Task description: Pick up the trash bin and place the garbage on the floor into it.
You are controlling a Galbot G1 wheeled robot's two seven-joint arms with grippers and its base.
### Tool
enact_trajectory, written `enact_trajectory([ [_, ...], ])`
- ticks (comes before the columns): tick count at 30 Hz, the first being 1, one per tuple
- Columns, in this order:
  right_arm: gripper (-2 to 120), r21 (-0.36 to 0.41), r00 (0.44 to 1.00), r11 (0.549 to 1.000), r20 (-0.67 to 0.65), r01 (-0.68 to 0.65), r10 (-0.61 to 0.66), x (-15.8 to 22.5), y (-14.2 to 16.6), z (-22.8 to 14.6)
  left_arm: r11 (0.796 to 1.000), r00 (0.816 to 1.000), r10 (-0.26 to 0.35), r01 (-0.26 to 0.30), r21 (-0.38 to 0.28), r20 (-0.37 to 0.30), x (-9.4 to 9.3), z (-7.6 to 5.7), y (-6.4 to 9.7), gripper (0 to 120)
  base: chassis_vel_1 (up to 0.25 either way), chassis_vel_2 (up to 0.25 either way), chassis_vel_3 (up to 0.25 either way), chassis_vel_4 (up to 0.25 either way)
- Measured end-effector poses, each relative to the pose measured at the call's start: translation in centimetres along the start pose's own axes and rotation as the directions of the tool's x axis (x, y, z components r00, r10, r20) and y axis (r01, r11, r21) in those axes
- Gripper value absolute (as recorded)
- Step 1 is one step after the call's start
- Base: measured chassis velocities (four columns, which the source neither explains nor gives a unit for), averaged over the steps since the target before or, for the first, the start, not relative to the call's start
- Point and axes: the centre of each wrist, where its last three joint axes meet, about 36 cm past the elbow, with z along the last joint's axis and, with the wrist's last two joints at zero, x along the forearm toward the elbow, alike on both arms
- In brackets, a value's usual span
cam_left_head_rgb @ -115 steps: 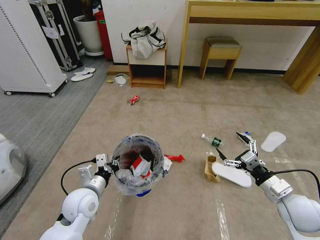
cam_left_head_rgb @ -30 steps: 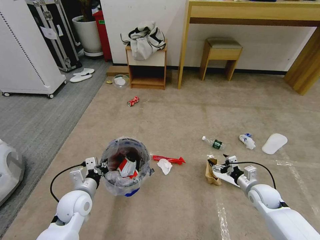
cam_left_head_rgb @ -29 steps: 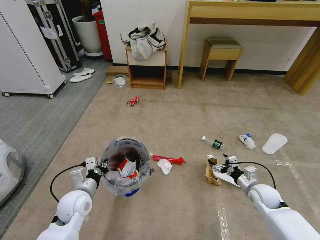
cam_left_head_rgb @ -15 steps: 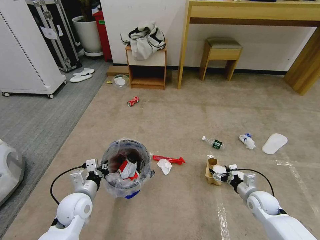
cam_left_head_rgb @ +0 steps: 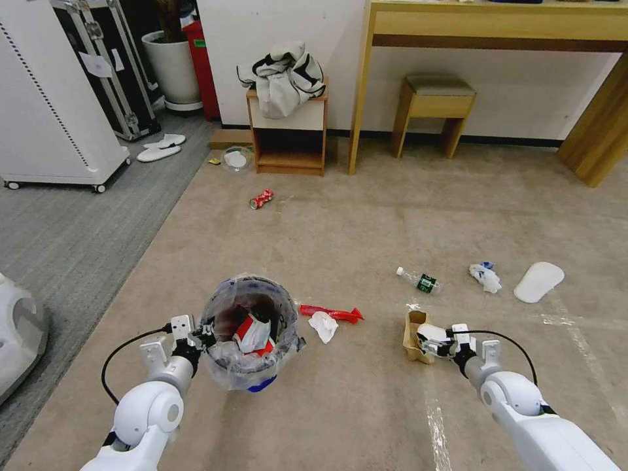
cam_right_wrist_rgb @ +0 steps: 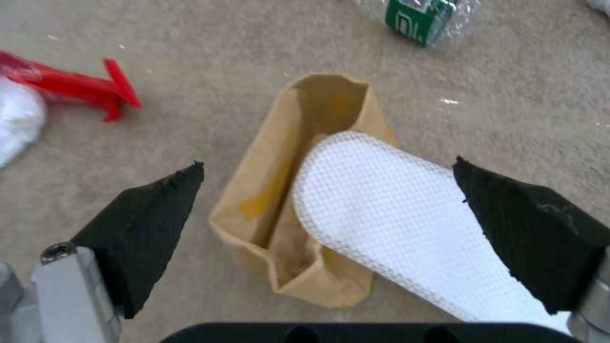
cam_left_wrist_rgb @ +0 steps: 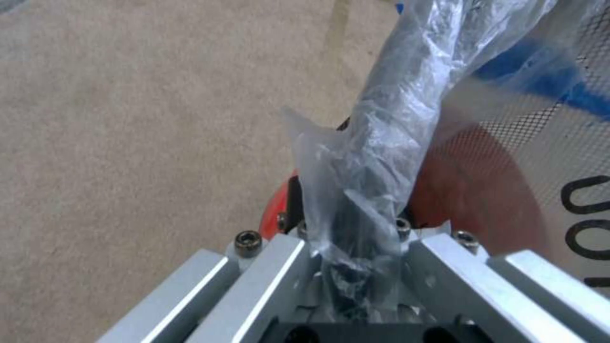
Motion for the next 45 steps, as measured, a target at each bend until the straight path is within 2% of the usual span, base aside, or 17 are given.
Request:
enact_trajectory([
  [5, 100, 0.023, 1.0, 0.999, -0.012, -0.029, 0.029, -0.7, -0.2, 0.1, 1.0, 1.0, 0.001, -0.001, 0.001, 0.003, -0.1, -0.1, 0.0, 1, 0.0, 0.0, 0.0, 0.0],
  [6, 100, 0.047, 0.999, 0.998, -0.016, -0.041, 0.042, -0.9, -0.4, 0.1, 1.0, 1.0, 0.001, -0.001, 0.002, 0.002, -0.1, -0.1, 0.0, 1, 0.0, 0.0, 0.0, 0.0],
  [7, 100, 0.106, 0.998, 0.993, -0.019, -0.055, 0.057, -1.0, -0.7, 0.0, 1.0, 1.0, 0.0, 0.0, 0.003, 0.001, -0.1, -0.1, 0.0, 1, 0.0, 0.0, 0.0, 0.0],
  [8, 100, 0.106, 0.998, 0.993, -0.019, -0.055, 0.057, -1.0, -0.7, 0.0, 1.0, 1.0, 0.0, 0.0, 0.003, 0.001, -0.1, -0.1, 0.0, 1, 0.0, 0.0, 0.0, 0.0],
  [9, 100, 0.139, 0.998, 0.989, -0.02, -0.057, 0.061, -0.9, -1.0, 0.0, 1.0, 1.0, -0.001, 0.001, 0.004, 0.0, -0.2, 0.0, 0.0, 1, 0.0, 0.0, 0.0, 0.0],
  [11, 100, 0.247, 0.997, 0.967, -0.022, -0.069, 0.077, -0.7, -1.7, -0.3, 1.0, 1.0, -0.003, 0.003, 0.008, -0.001, -0.2, 0.1, 0.0, 1, 0.0, 0.0, 0.0, 0.0],
  [12, 100, 0.247, 0.997, 0.967, -0.022, -0.069, 0.077, -0.7, -1.7, -0.3, 1.0, 1.0, -0.003, 0.003, 0.008, -0.001, -0.2, 0.1, 0.0, 1, 0.0, 0.0, 0.0, 0.0],
  [13, 100, 0.291, 0.996, 0.954, -0.024, -0.073, 0.083, -0.4, -2.1, -0.3, 1.0, 1.0, -0.004, 0.004, 0.009, -0.002, -0.3, 0.1, 0.0, 1, 0.0, 0.0, 0.0, 0.0],
  [14, 100, 0.368, 0.995, 0.926, -0.027, -0.078, 0.094, 0.1, -2.9, -0.5, 1.0, 1.0, -0.005, 0.005, 0.013, 0.0, -0.3, 0.1, -0.1, 1, 0.0, 0.0, 0.0, 0.0],
  [15, 100, 0.368, 0.995, 0.926, -0.027, -0.078, 0.094, 0.1, -2.9, -0.5, 1.0, 1.0, -0.005, 0.005, 0.013, 0.0, -0.3, 0.1, -0.1, 1, 0.0, 0.0, 0.0, 0.0],
  [16, 100, 0.406, 0.995, 0.911, -0.031, -0.076, 0.096, 0.6, -3.6, -0.7, 1.0, 1.0, -0.006, 0.006, 0.015, 0.001, -0.4, 0.2, -0.1, 1, 0.0, 0.0, 0.0, 0.0],
  [19, 100, 0.448, 0.995, 0.891, -0.038, -0.066, 0.093, 1.4, -4.2, -0.7, 1.0, 1.0, -0.007, 0.007, 0.017, 0.002, -0.4, 0.2, -0.1, 1, 0.0, 0.0, 0.0, 0.0],
  [28, 100, 0.543, 0.997, 0.839, -0.045, -0.034, 0.069, 2.2, -4.0, 0.1, 1.0, 1.0, -0.011, 0.01, 0.017, 0.003, -0.3, 0.3, 0.0, 1, 0.0, 0.0, 0.0, 0.0],
  [34, 100, 0.558, 0.997, 0.83, -0.057, -0.013, 0.054, 2.0, -3.3, 0.7, 1.0, 1.0, -0.012, 0.012, 0.019, 0.002, -0.2, 0.4, 0.0, 1, 0.0, 0.0, 0.0, 0.0],
  [45, 100, 0.594, 0.992, 0.804, -0.101, 0.003, 0.07, 1.5, -3.9, 2.2, 1.0, 1.0, -0.01, 0.01, 0.02, 0.002, 0.0, 0.8, 0.1, 1, 0.0, 0.0, 0.0, 0.0],
])
